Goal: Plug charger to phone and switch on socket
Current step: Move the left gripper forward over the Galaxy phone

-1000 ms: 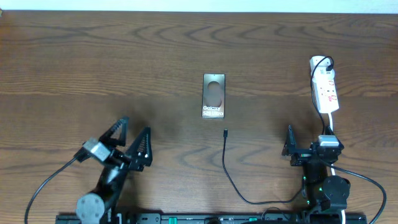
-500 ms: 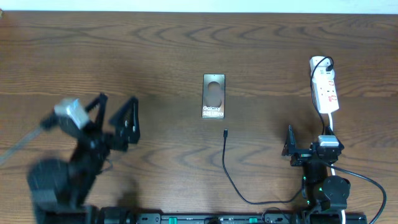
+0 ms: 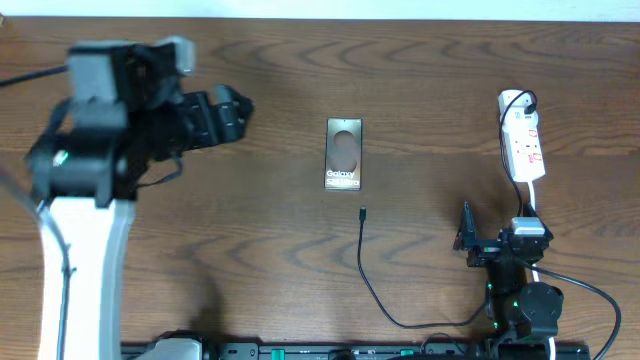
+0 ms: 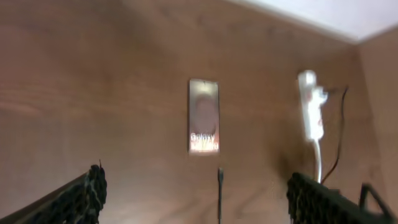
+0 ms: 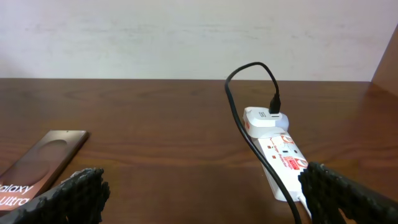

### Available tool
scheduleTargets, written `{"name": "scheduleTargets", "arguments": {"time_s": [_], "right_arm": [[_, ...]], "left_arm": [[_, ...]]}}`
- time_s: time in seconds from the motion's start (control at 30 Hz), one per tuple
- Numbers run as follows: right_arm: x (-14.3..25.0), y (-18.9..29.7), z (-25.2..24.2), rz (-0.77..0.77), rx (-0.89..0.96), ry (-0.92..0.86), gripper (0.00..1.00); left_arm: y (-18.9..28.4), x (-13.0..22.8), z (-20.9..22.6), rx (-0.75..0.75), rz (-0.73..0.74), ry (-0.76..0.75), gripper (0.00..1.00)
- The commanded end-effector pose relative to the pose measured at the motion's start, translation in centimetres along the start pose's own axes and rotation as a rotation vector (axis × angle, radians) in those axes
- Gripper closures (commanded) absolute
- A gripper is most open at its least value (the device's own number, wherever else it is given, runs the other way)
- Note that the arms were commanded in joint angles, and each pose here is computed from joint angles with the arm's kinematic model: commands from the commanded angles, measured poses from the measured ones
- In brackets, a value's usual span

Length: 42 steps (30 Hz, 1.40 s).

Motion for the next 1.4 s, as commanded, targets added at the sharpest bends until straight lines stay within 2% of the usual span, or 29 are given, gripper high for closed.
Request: {"name": "scheduleTargets", "arguments": {"time_s": [0.0,0.13,0.27,0.47,0.7,0.77,0.83,0.93,1.37], "right_arm": [[0.1,0.0,-0.1,0.003,0.008,-0.011,0.01],[0.1,0.0,-0.1,0.003,0.008,-0.011,0.01],[0.1,0.0,-0.1,0.003,0.008,-0.011,0.01],[0.1,0.0,-0.1,0.003,0.008,-0.011,0.01],[0.1,0.0,-0.1,0.003,0.008,-0.011,0.01],[0.1,0.0,-0.1,0.003,0.008,-0.011,0.01],[0.1,0.0,-0.1,0.003,0.008,-0.011,0.01],[0.1,0.0,-0.1,0.003,0.008,-0.011,0.01],[0.1,0.0,-0.1,0.003,0.008,-0.011,0.01]], "left_arm": [[-1.8,-0.2,-0.7,-0.18,0.016,-0.045,0.09],[-4.5,0.6,-1.5,-0.397,0.114,-0.114,0.09],[-8.4,1.5,-2.5,-0.46,0.24,-0.16,0.09],[-15.7,2.5,-3.8,-0.438,0.288,-0.214,0.08],[-19.5,2.5,-4.6,-0.406,0.255,-0.216,0.08],[-20.6,2.3,-4.6,-0.416,0.223,-0.132,0.09],[-21.6,2.4,-4.0,-0.448,0.199,0.029,0.08],[-23.3,2.7,-3.4,-0.472,0.188,0.136,0.08],[-29.7,6.4,-0.9,-0.529,0.346,-0.053,0.09]]}}
Point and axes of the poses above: each gripper's point midway between its finger pads, its own y axis back along the fingers, its own z axis along the line the jaws close on, x = y × z, the point moved 4 cm from there along y, back along the fingers, and after that the axes turned 11 degrees about y, right-handed, at the moved point
